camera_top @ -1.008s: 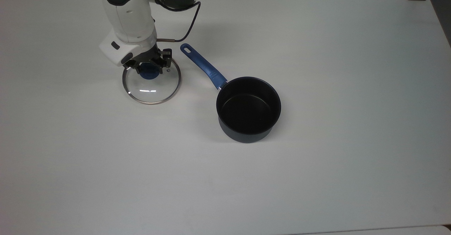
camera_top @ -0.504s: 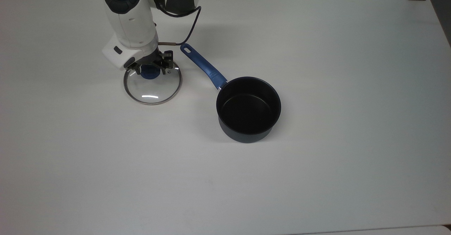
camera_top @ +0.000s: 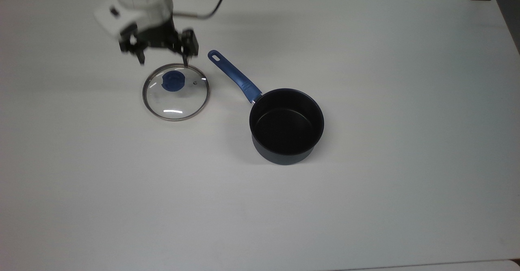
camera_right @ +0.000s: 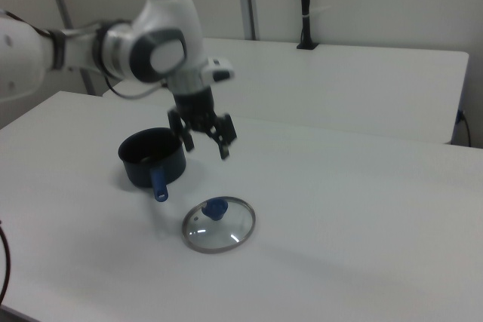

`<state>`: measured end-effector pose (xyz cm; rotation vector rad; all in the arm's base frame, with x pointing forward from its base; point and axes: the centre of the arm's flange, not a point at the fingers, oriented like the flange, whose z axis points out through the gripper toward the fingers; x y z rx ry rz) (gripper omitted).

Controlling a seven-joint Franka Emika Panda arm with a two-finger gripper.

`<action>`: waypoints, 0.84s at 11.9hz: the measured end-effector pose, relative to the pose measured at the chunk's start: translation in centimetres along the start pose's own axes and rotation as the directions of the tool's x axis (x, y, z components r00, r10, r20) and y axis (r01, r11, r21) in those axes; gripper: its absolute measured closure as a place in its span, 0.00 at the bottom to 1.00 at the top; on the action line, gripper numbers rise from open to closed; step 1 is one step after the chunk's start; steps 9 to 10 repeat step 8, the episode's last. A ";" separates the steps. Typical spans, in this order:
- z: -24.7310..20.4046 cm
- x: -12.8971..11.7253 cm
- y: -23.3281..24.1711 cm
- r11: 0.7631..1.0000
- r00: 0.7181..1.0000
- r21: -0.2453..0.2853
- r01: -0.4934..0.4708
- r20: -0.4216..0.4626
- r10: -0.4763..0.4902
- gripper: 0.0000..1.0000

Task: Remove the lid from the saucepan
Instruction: 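Open the gripper and raise it away from the lid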

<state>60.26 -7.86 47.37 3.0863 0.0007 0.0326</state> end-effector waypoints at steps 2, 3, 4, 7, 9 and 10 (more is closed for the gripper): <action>-6.8 -1.8 -0.9 1.000 1.000 0.015 -0.004 -0.029 0.005 0.00; -9.4 -3.1 -1.8 1.000 0.999 0.023 0.011 -0.031 -0.011 0.00; -11.1 -4.2 -3.1 0.999 0.999 0.030 0.030 -0.020 -0.030 0.00; -12.3 -5.2 -4.5 0.998 0.999 0.036 0.048 0.019 -0.049 0.00; -12.5 -5.3 -4.2 0.998 0.999 0.036 0.044 0.018 -0.044 0.00; -12.5 -5.3 -4.2 0.998 0.999 0.036 0.044 0.018 -0.044 0.00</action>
